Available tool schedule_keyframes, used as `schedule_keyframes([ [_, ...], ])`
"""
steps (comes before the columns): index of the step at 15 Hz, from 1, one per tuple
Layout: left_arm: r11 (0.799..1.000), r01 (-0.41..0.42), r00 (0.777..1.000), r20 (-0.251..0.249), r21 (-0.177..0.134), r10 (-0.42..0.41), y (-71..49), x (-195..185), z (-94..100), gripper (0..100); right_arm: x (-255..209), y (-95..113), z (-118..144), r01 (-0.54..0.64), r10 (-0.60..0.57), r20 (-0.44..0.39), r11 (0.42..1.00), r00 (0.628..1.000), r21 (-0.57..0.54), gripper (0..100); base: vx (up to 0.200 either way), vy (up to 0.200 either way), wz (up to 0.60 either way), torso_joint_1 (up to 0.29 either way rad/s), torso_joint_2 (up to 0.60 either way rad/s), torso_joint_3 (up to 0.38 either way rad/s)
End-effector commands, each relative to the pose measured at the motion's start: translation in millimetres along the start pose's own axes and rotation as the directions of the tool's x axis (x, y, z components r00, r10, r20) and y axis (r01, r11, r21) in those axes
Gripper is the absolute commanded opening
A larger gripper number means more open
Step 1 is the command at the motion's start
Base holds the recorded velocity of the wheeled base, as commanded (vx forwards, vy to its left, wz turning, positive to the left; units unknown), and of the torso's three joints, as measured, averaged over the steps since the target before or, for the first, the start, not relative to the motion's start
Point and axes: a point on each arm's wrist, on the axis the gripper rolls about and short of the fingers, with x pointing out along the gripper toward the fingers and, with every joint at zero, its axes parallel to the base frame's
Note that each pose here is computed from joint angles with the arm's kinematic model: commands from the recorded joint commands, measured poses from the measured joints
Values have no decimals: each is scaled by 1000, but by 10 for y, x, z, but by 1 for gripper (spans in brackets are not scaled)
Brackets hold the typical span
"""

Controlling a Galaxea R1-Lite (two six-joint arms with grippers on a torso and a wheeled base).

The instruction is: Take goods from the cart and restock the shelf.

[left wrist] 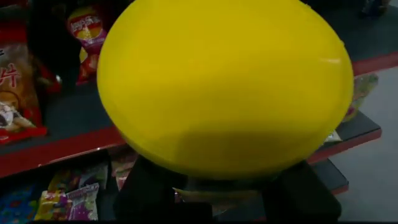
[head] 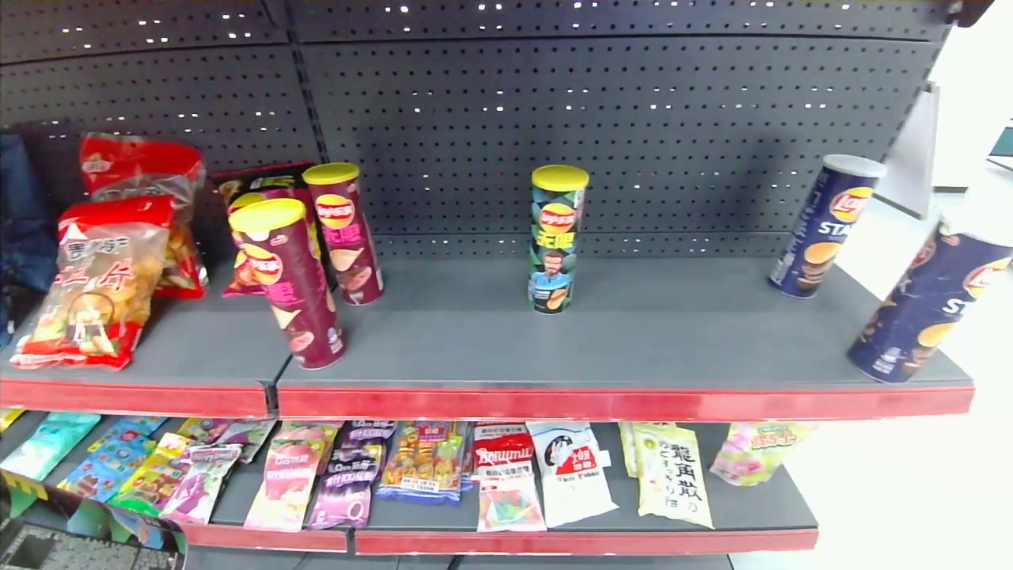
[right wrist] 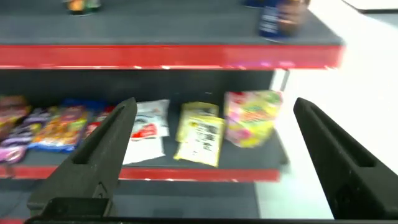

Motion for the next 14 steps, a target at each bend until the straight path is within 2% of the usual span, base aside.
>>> schedule_keyframes([
  [1,1000,-1,1000,12,3,1,-7,-30,-12,0,0,0,0,0,0,0,1000,1000,-1,100,0,0,0,0,0,0],
  [6,1000,-5,1000,24,5,5,-42,-153,-161,0,24,0,15,-15,14,-33,1000,999,-8,100,0,0,0,0,0,0],
  [7,1000,-4,1000,14,3,4,-60,-216,-237,0,0,9,471,-80,80,18,997,997,-25,100,0,0,0,0,0,0],
  [8,1000,-3,1000,5,1,3,-69,-243,-275,0,211,15,1032,-85,86,-37,996,996,25,100,0,0,0,0,0,0],
  [9,1000,-2,1000,5,1,2,-74,-261,-294,0,291,20,1233,-108,109,-35,993,993,42,100,0,0,0,0,0,0],
  [10,1000,-2,1000,5,1,2,-78,-273,-311,0,358,33,1275,-167,167,-59,986,984,2,100,0,0,0,0,0,0],
  [11,1000,-5,1000,6,1,5,-80,-282,-325,0,476,78,1132,-348,329,-149,928,933,-131,100,0,0,0,0,0,0],
  [13,1000,-16,999,-28,-3,16,-86,-283,-421,0,970,208,1360,-448,418,-232,889,878,-93,100,0,0,0,0,0,0],
  [14,1000,-16,999,-45,-2,15,-87,-271,-462,0,1091,292,1398,-501,472,-238,863,849,-74,100,0,0,0,0,0,0],
])
